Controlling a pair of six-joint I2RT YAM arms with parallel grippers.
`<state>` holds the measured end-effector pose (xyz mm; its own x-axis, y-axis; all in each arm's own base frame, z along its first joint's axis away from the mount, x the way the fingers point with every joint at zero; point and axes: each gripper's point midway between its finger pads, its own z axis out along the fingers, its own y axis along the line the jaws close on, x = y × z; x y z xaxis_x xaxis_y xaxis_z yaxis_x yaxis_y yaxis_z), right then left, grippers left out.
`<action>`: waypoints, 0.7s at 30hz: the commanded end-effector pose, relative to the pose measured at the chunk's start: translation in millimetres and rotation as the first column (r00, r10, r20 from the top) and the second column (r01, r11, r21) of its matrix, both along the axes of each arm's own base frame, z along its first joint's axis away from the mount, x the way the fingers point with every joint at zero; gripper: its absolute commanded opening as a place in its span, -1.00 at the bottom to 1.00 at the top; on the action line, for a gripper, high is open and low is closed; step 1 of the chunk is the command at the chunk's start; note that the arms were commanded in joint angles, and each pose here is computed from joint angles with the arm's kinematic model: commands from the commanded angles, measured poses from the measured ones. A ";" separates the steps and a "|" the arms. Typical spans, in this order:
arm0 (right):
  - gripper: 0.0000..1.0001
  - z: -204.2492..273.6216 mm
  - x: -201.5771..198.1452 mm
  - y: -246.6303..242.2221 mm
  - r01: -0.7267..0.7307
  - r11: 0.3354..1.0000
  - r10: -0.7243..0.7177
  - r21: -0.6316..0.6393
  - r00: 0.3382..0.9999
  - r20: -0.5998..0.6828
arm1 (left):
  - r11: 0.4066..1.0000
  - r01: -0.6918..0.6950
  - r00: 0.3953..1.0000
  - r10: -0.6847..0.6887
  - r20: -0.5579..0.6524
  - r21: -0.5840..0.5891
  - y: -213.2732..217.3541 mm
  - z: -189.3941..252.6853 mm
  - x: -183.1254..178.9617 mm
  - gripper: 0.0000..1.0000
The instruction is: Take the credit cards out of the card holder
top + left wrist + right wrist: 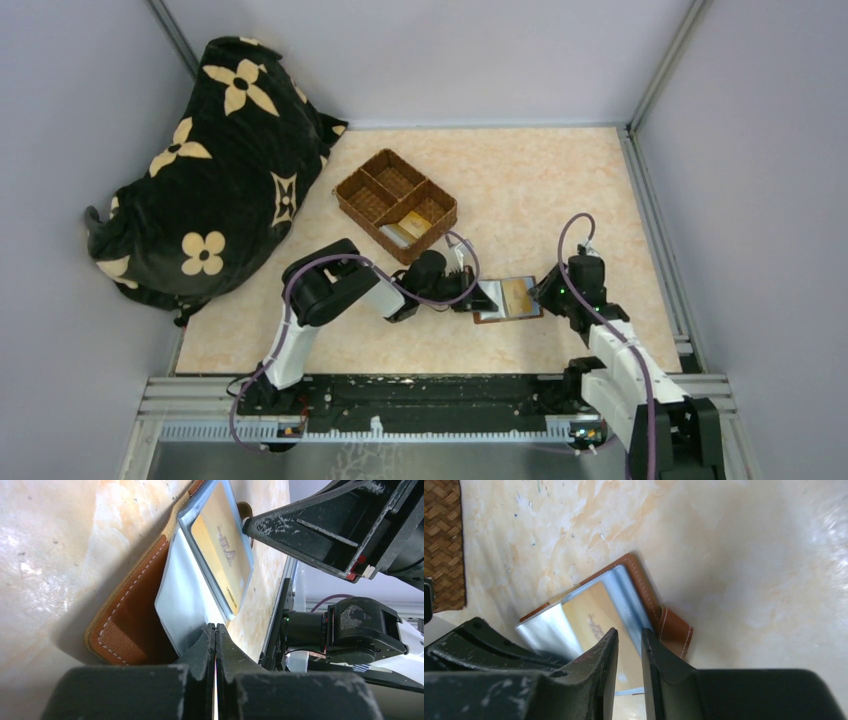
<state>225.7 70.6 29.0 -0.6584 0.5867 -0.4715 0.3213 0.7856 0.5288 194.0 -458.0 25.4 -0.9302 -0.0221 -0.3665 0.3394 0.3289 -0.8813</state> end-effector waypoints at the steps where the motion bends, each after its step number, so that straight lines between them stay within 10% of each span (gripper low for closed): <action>1: -0.46 4.1 8.0 -17.8 0.044 0.996 -0.043 -0.081 0.999 0.008 | 1.000 -0.004 1.000 0.004 0.017 -0.018 4.1 8.0 2.3 -0.98; 21: -1.00 -20.4 -9.1 -4.5 -0.025 0.999 0.024 -0.026 0.999 -0.040 | 0.999 -0.025 1.000 0.026 0.011 -0.023 -8.4 7.5 17.8 -0.21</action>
